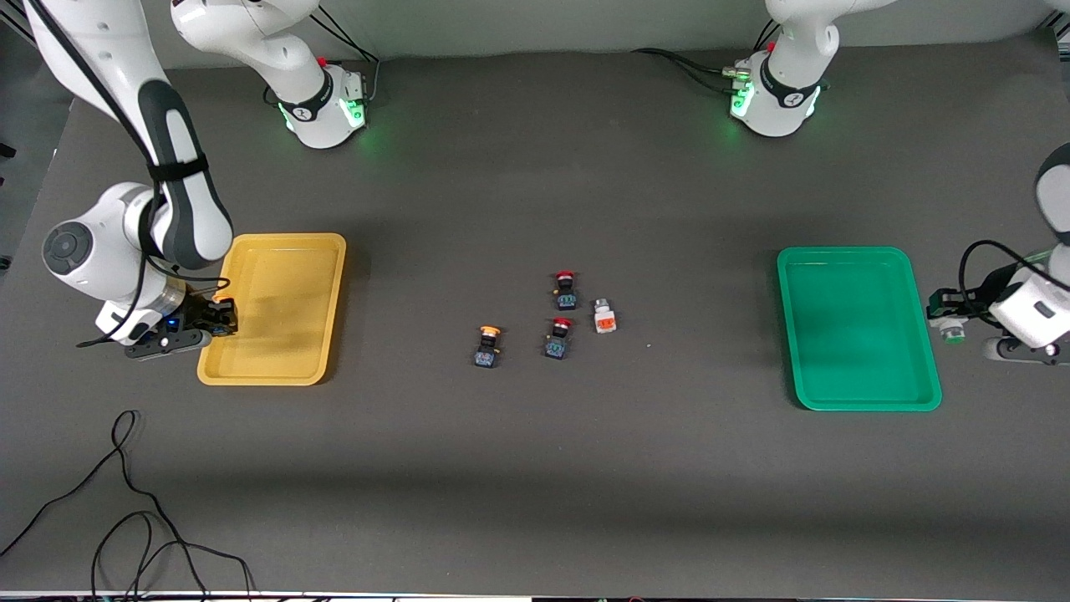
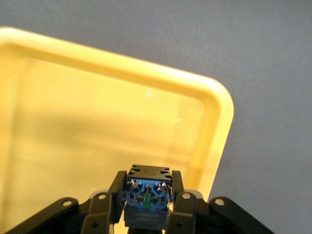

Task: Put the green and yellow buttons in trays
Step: 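Release the blue switch in the yellow tray while the left gripper releases the green switch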

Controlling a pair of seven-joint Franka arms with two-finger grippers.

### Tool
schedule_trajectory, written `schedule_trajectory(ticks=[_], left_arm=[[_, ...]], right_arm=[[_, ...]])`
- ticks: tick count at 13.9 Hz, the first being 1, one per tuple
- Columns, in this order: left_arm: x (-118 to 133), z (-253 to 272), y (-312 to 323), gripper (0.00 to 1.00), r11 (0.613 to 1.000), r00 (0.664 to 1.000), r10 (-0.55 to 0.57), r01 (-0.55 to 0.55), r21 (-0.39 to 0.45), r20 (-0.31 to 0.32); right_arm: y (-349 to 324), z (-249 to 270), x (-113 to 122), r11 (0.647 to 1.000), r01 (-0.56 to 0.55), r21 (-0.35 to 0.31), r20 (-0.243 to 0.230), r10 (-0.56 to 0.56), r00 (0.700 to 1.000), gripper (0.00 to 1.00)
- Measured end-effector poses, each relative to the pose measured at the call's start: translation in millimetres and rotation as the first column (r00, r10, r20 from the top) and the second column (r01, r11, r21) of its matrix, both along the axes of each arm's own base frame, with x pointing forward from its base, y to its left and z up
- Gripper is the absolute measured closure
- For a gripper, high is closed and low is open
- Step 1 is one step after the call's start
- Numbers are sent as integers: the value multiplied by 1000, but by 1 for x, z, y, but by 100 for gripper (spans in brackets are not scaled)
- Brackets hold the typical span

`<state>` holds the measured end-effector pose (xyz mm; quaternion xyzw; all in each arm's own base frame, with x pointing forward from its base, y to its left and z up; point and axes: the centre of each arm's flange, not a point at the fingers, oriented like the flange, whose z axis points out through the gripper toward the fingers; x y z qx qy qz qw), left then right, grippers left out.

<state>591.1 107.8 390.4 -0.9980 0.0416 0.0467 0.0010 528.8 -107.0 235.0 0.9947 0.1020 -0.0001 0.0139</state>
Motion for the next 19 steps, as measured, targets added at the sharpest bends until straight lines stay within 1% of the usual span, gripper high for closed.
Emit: schedule_trajectory(ticks=[2,4,5,6,7,8,9,10,11,13,14,15,16,17,19], left_arm=[[-13,-40,14,59,1000,1000,-2,2,1,28],[-31,-86,24,59,1000,998,10,-10,2,55],[-40,-109,28,59,1000,997,20,-20,3,74],[-50,-134,34,59,999,995,32,-32,3,92],[-60,-156,38,59,999,994,42,-43,2,104],[-68,-176,40,59,999,993,51,-51,0,110],[-73,-191,42,59,998,993,58,-58,-4,108],[-76,-201,44,59,998,992,63,-63,-6,105],[-75,-199,45,59,998,992,65,-65,-6,110],[-76,-199,45,59,998,992,66,-66,-6,110],[-76,-199,45,59,998,992,66,-65,-6,110],[-76,-200,45,55,998,992,65,-64,-7,109],[-75,-199,44,46,998,992,62,-62,-7,109],[-74,-198,43,33,998,992,59,-58,-8,111],[-67,-181,38,14,999,994,46,-45,-10,96]], right_arm=[[-3,-23,-4,1000,6,24,-17,-5,1000,59],[0,-32,-3,1000,10,27,-24,-9,1000,59],[1,-29,0,1000,8,28,-17,-8,1000,55],[3,-25,6,999,6,34,-10,-5,1000,47],[6,-19,12,999,2,49,-15,-1,1000,36],[10,-10,20,997,-1,73,-31,3,999,27],[14,4,31,995,-5,97,-50,10,999,18],[17,24,44,994,-12,108,-71,19,997,7],[22,49,60,995,-13,98,-95,23,995,0],[38,111,88,998,1,63,-131,7,991,0],[51,142,99,998,5,57,-133,3,991,0],[69,168,108,999,5,54,-124,2,992,0],[90,185,114,999,8,50,-112,-3,994,0],[114,193,117,999,23,45,-101,-18,995,0],[177,190,118,997,79,25,-98,-77,992,0]])
